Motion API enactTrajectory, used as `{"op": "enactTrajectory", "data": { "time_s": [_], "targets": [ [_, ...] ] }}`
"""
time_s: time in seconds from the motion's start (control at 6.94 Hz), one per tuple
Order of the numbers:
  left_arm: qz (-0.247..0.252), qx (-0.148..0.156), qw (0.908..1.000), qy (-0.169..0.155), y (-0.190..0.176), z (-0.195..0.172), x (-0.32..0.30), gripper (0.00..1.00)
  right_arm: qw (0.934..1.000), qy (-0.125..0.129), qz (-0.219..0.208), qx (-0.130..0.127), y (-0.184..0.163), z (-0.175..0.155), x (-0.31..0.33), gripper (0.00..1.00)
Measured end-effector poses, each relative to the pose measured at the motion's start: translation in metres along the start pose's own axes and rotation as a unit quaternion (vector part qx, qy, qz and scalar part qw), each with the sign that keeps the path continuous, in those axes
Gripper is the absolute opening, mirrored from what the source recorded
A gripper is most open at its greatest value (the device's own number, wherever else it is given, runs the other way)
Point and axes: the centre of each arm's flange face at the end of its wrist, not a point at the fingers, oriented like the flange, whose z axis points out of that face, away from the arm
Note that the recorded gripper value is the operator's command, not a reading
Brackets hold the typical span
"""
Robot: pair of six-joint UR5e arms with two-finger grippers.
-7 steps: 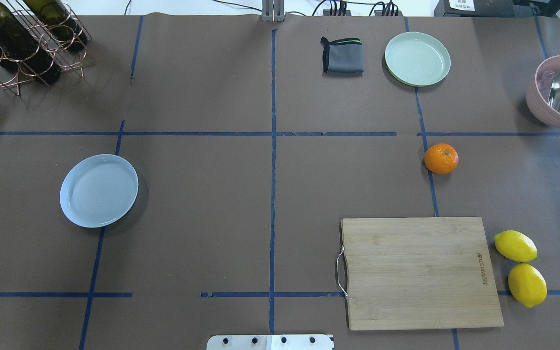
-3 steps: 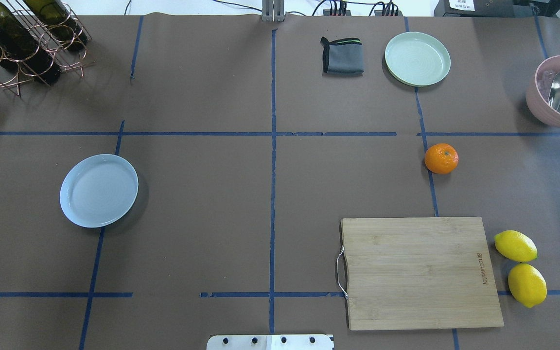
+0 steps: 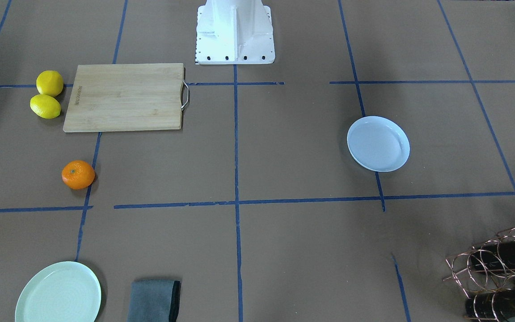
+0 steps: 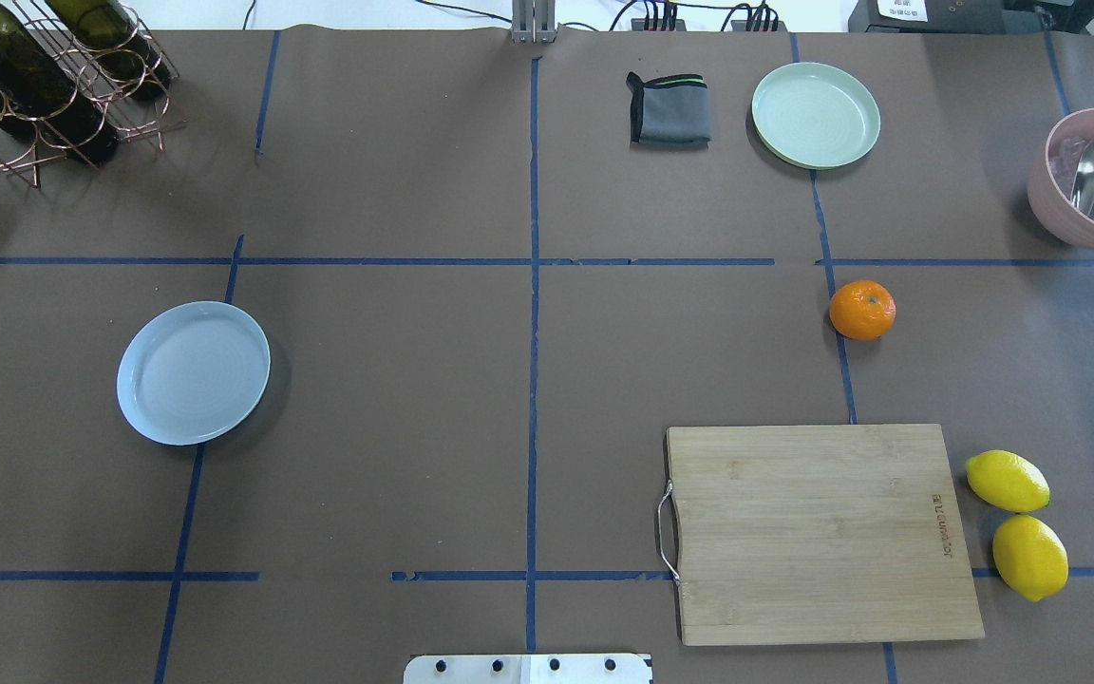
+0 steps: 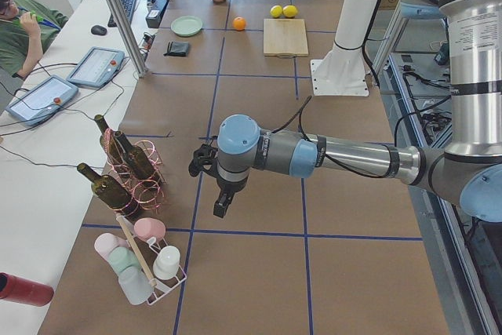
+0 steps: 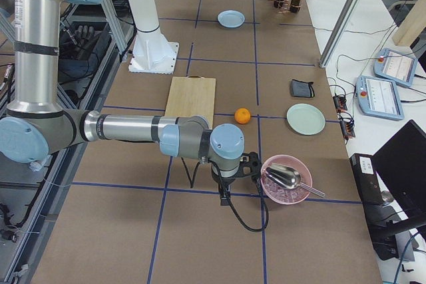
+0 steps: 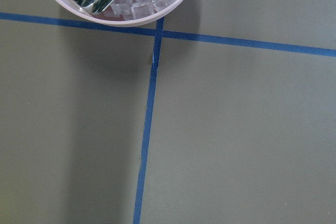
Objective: Pick orange to plate
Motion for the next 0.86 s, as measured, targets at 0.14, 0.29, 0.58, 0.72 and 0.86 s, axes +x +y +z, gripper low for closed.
{"op": "enactTrajectory", "data": {
  "time_s": [0.14, 0.29, 0.58, 0.72, 0.86],
  "targets": [
    [0.042, 0.041, 0.9983, -0.007, -0.010, -0.004, 0.002, 1.00, 1.0000, 0.000, -0.001, 0.001, -0.001, -0.001, -0.001, 1.00],
    [0.085, 0.085, 0.9927, -0.014, -0.017, -0.005, 0.001, 1.00, 1.0000, 0.000, -0.003, 0.002, -0.001, -0.001, -0.001, 1.00],
    [0.092, 0.164, 0.9822, -0.008, -0.021, -0.005, 0.007, 1.00, 0.9999, 0.002, -0.010, 0.009, -0.003, -0.001, -0.002, 1.00],
    [0.089, 0.181, 0.9794, 0.011, -0.020, 0.003, 0.022, 1.00, 0.9999, 0.002, -0.011, 0.010, -0.003, 0.000, -0.002, 1.00],
    [0.096, 0.178, 0.9783, 0.044, -0.014, 0.026, 0.049, 1.00, 0.9999, 0.001, -0.012, 0.010, -0.002, 0.001, -0.002, 1.00]
  ]
}}
